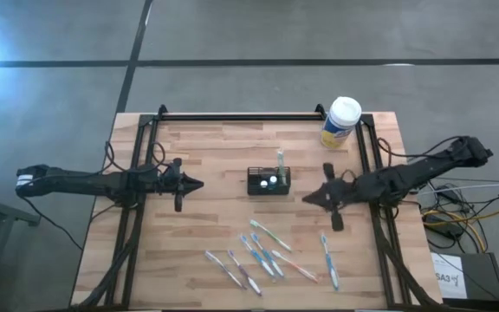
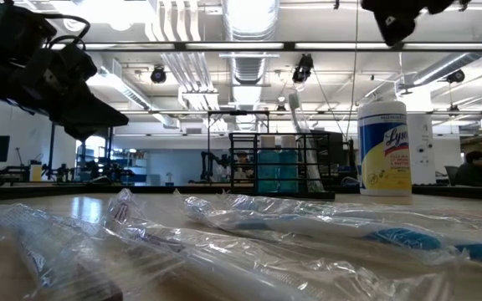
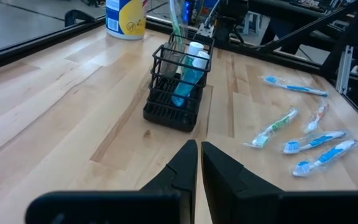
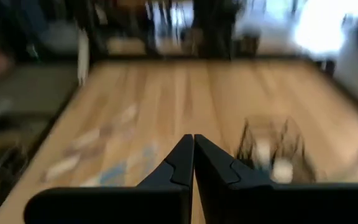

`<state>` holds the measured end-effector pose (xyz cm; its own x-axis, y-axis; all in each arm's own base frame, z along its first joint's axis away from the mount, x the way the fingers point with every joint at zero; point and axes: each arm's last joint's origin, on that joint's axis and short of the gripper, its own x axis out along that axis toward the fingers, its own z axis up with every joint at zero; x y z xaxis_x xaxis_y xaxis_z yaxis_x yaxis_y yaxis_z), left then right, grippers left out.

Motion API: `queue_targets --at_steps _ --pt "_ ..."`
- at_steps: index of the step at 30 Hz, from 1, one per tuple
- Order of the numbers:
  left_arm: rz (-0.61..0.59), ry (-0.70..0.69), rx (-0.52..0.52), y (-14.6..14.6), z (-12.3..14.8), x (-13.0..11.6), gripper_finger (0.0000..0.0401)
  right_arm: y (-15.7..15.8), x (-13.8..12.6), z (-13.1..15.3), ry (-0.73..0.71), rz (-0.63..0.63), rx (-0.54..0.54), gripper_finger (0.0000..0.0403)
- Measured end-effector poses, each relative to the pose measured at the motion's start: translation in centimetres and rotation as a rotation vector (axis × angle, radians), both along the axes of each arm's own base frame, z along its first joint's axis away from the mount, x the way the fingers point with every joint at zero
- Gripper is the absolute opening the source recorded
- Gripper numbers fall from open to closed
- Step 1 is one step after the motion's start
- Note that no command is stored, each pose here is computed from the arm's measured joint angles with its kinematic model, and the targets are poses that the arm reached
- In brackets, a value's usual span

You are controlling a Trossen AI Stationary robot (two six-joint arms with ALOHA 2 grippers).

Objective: Pick & Place toothbrushing station
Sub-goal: Put the right blue toothbrush into the wire organizer

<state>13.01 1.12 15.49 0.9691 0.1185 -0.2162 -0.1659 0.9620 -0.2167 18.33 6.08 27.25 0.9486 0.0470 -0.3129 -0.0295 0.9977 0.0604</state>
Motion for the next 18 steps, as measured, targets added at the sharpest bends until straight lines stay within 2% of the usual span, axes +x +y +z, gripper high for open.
queue_targets --at_steps 6,13,18 --pt "-0.005 0.009 0.024 0.0 -0.1 0.0 0.0026 3.6 -0.7 1.9 0.324 -0.158 0.035 0.0008" --pt "-0.005 0.008 0.024 0.0 -0.1 0.0 0.0026 8.3 -1.5 4.0 0.560 -0.292 0.113 0.0008" --pt "-0.006 0.008 0.024 0.0 0.0 0.0 0.0026 11.2 -1.3 4.4 0.689 -0.369 0.146 0.0008"
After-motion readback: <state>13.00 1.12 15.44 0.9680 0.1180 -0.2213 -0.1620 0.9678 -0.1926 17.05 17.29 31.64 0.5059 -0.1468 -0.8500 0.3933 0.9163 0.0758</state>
